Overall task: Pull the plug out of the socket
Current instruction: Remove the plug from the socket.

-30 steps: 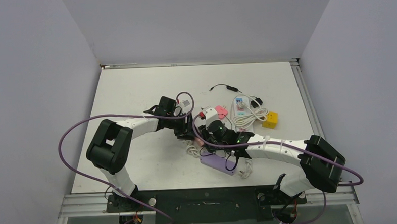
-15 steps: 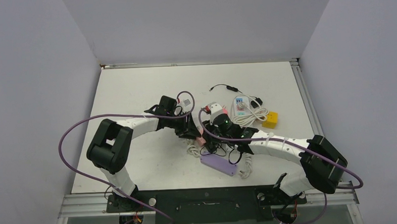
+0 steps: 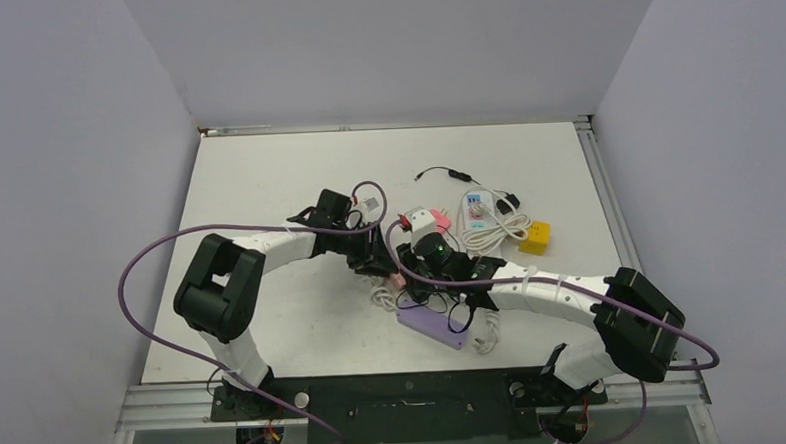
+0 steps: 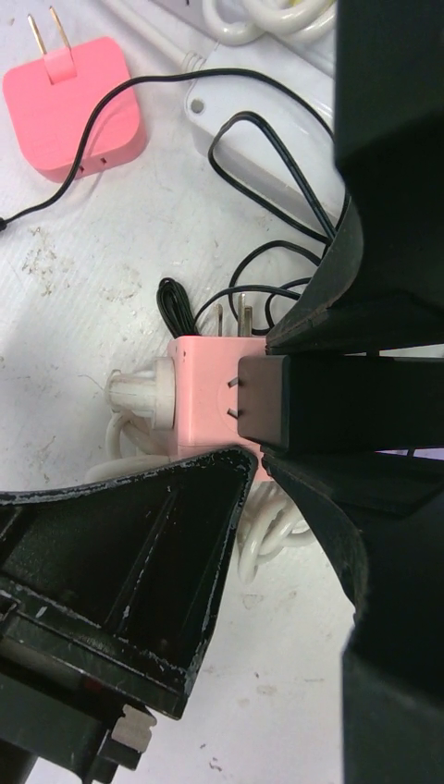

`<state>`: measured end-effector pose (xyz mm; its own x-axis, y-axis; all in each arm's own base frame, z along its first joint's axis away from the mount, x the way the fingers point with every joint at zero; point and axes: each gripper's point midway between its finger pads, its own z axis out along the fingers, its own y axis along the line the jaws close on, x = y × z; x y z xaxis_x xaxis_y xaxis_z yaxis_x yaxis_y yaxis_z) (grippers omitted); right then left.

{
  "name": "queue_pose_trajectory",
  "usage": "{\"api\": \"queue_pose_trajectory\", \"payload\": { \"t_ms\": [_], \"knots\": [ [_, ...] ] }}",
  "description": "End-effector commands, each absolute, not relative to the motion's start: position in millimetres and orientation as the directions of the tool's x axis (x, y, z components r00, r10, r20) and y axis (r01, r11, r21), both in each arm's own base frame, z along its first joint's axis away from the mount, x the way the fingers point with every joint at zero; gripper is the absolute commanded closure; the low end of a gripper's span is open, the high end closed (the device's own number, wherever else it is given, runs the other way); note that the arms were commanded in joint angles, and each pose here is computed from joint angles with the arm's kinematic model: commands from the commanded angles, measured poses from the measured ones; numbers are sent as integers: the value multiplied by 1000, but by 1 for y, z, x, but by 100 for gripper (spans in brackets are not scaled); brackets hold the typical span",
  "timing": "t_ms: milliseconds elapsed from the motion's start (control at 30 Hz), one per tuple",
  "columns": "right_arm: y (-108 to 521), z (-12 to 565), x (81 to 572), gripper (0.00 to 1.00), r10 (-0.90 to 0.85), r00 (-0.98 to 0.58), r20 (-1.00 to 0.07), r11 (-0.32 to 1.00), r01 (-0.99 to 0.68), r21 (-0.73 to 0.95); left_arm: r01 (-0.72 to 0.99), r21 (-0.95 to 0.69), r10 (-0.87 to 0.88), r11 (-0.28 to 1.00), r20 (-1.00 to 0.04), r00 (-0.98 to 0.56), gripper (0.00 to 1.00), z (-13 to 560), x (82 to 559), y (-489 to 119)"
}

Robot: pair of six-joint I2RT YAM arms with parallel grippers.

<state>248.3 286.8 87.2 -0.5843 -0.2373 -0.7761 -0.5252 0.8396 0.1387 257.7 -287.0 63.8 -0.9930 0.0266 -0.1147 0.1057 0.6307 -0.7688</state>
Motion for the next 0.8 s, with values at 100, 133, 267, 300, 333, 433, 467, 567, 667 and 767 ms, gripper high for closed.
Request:
{"api": "queue_pose_trajectory", "payload": {
  "t_ms": [100,133,267,300,333,433,467,567,667,767],
  "knots": [
    [281,107,257,95,-131,-578,-805,869,-457,187,167,-674,-41,720,-281,-959,44,64,290,-259],
    [284,117,263,95,-83,-573,-815,847,-471,245,182,-675,-62,715,-320,-945,39,75,297,-253],
    [288,138,274,95,-27,-577,-817,782,-521,342,253,-684,-98,685,-430,-898,28,110,306,-246],
    [289,142,277,95,-20,-577,-817,772,-528,354,266,-690,-100,673,-441,-892,26,115,305,-247],
    [291,146,279,95,-7,-576,-818,758,-536,371,282,-699,-102,657,-452,-886,25,120,305,-249],
    [294,162,287,95,57,-582,-811,708,-549,444,285,-742,-106,607,-430,-896,24,123,301,-257],
    [295,167,289,95,79,-586,-807,692,-550,467,283,-757,-106,589,-419,-902,24,123,299,-260],
    [296,178,294,95,133,-593,-794,652,-552,521,281,-797,-107,534,-394,-913,23,126,297,-269],
    [295,187,298,95,174,-592,-787,631,-546,551,253,-814,-99,523,-353,-930,23,119,293,-273],
    [294,191,300,95,187,-588,-787,623,-549,558,218,-829,-95,516,-308,-947,21,111,289,-275]
  ]
}}
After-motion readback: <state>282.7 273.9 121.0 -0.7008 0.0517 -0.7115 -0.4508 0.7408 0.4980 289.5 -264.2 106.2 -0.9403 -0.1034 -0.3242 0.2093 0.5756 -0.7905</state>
